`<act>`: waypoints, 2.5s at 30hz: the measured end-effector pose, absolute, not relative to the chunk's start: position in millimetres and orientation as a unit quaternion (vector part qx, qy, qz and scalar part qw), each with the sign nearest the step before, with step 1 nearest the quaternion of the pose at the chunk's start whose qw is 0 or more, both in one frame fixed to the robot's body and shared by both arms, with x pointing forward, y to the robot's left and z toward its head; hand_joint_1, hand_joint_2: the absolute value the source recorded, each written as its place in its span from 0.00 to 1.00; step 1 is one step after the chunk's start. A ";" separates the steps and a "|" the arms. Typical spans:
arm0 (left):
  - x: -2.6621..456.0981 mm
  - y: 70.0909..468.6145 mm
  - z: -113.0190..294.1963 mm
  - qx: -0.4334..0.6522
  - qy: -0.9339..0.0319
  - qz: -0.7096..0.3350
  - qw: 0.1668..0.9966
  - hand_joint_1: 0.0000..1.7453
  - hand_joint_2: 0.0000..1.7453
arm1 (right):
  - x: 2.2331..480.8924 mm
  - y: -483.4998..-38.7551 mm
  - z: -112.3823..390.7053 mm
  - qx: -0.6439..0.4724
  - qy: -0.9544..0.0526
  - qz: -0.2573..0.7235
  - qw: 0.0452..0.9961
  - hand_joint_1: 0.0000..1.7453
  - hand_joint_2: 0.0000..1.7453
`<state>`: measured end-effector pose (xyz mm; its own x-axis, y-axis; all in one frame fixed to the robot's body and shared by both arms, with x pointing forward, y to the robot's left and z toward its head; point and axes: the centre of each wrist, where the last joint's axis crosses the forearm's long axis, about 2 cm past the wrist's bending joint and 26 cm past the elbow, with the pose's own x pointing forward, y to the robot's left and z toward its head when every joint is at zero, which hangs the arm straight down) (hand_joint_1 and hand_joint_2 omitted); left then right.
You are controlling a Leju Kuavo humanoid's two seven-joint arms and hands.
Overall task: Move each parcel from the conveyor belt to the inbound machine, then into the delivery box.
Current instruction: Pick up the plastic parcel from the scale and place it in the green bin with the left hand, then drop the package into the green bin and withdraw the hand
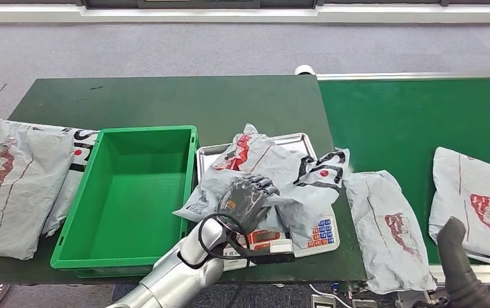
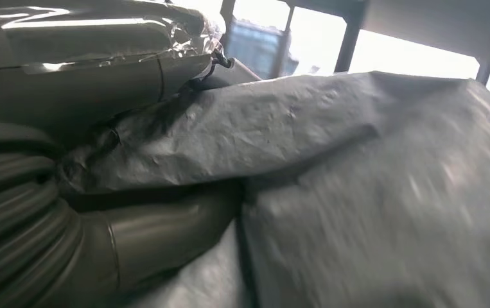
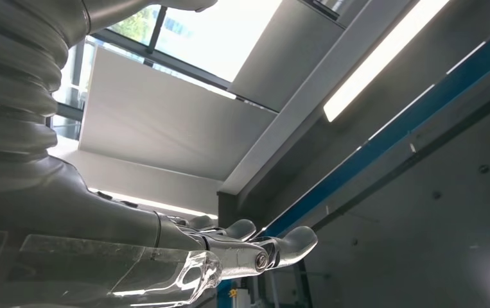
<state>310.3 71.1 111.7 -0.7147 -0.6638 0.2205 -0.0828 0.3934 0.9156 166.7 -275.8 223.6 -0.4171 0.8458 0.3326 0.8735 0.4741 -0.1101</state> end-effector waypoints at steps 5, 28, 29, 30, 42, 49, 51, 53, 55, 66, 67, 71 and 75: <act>312.9 73.4 116.5 0.255 -0.791 -0.473 0.291 1.00 1.00 | 166.8 -275.8 223.6 -0.511 -0.841 -0.040 0.173 0.00 1.00; 325.9 160.7 238.7 0.423 -0.875 -0.214 0.095 1.00 1.00 | 166.6 -275.6 224.2 -0.513 -0.840 -0.038 0.172 0.00 1.00; 326.9 176.9 246.3 0.439 -0.875 -0.187 0.085 1.00 1.00 | 166.5 -275.6 224.1 -0.513 -0.840 -0.038 0.172 0.00 1.00; 326.4 194.2 252.7 0.458 -0.871 -0.159 0.079 1.00 1.00 | 166.4 -275.6 224.1 -0.513 -0.840 -0.038 0.172 0.00 1.00; 304.4 294.9 255.1 0.618 -0.773 -0.085 0.119 1.00 1.00 | 163.3 -274.0 221.5 -0.515 -0.838 -0.031 0.178 0.00 1.00; 317.3 291.0 218.7 0.626 -0.727 -0.082 0.268 1.00 1.00 | 162.6 -268.3 212.0 -0.514 -0.833 -0.008 0.205 0.00 1.00; 324.8 284.4 190.0 0.605 -0.706 -0.080 0.360 1.00 1.00 | 164.9 -263.9 205.5 -0.513 -0.825 0.005 0.236 0.00 1.00; 327.3 278.6 158.6 0.576 -0.683 -0.089 0.439 1.00 1.00 | 167.2 -259.4 199.0 -0.508 -0.820 0.019 0.262 0.00 1.00; 326.0 274.4 134.6 0.555 -0.670 -0.108 0.481 1.00 1.00 | 168.8 -256.3 194.2 -0.501 -0.820 0.029 0.274 0.00 1.00; 336.0 262.6 99.8 0.470 -0.640 -0.181 0.581 1.00 1.00 | 174.2 -247.8 183.0 -0.479 -0.821 0.056 0.306 0.00 1.00; 336.1 261.4 97.3 0.463 -0.638 -0.184 0.587 0.75 1.00 | 174.6 -247.1 182.2 -0.479 -0.819 0.059 0.310 0.00 1.00; 335.4 255.2 91.2 0.443 -0.637 -0.195 0.600 0.00 0.25 | 176.5 -244.7 179.2 -0.484 -0.807 0.075 0.330 0.00 0.75; 328.7 249.1 93.0 0.421 -0.660 -0.159 0.601 0.00 0.00 | 183.8 -243.8 177.1 -0.498 -0.779 0.121 0.361 0.00 0.50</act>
